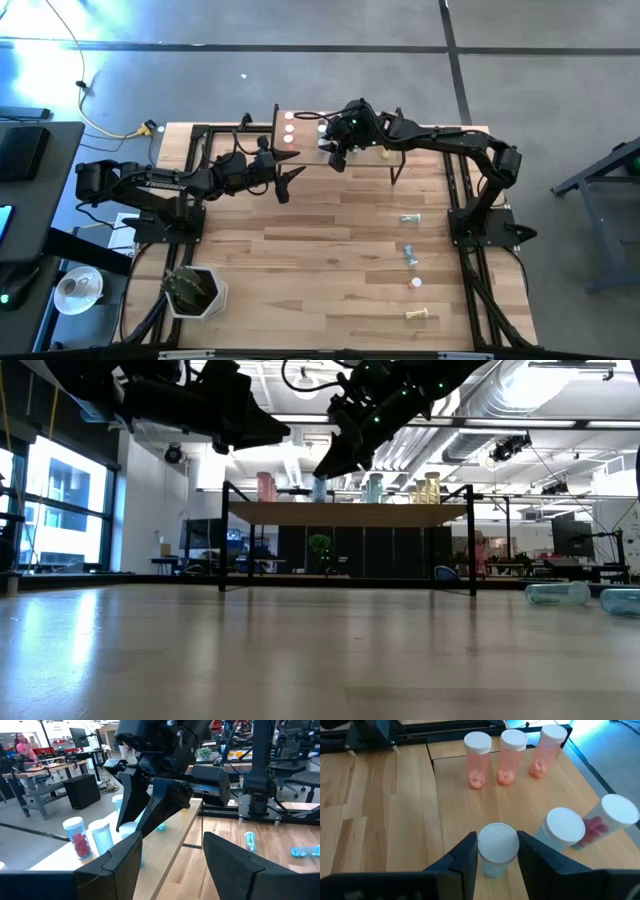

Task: Pick and place medicine bottles onto shelf by color
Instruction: Put the blue pill bottle on the shelf aligned with the other blue pill bottles

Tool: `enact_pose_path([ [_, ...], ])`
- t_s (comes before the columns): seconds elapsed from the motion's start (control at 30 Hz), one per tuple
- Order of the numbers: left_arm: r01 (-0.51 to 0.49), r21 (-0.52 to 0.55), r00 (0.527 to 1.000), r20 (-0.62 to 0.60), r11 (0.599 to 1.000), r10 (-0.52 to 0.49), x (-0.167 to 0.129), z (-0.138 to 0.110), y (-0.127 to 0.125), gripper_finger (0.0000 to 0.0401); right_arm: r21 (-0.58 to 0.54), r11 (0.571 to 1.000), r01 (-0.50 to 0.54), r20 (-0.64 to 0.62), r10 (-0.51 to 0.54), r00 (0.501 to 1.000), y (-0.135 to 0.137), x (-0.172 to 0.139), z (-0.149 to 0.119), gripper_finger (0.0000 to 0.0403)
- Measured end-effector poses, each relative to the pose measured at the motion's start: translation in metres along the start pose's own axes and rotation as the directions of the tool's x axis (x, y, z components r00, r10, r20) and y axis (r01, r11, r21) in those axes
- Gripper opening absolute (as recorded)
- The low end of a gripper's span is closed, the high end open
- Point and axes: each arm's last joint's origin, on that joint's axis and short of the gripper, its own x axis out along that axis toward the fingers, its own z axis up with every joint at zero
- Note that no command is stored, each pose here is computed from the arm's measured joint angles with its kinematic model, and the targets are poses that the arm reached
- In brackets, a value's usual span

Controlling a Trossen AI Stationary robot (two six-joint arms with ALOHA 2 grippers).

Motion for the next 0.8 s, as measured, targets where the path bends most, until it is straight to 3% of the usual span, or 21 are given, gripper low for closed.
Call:
enact_pose_path([
  [0.8, 0.002, 0.003, 1.0, -0.013, 1.0, -0.002, 0.0, -0.0013, -0.0002, 0.02, 0.001, 1.0, 0.013, -0.004, -0.013, 1.0, -0.0023, 0.0034, 0.0043, 0.0125],
])
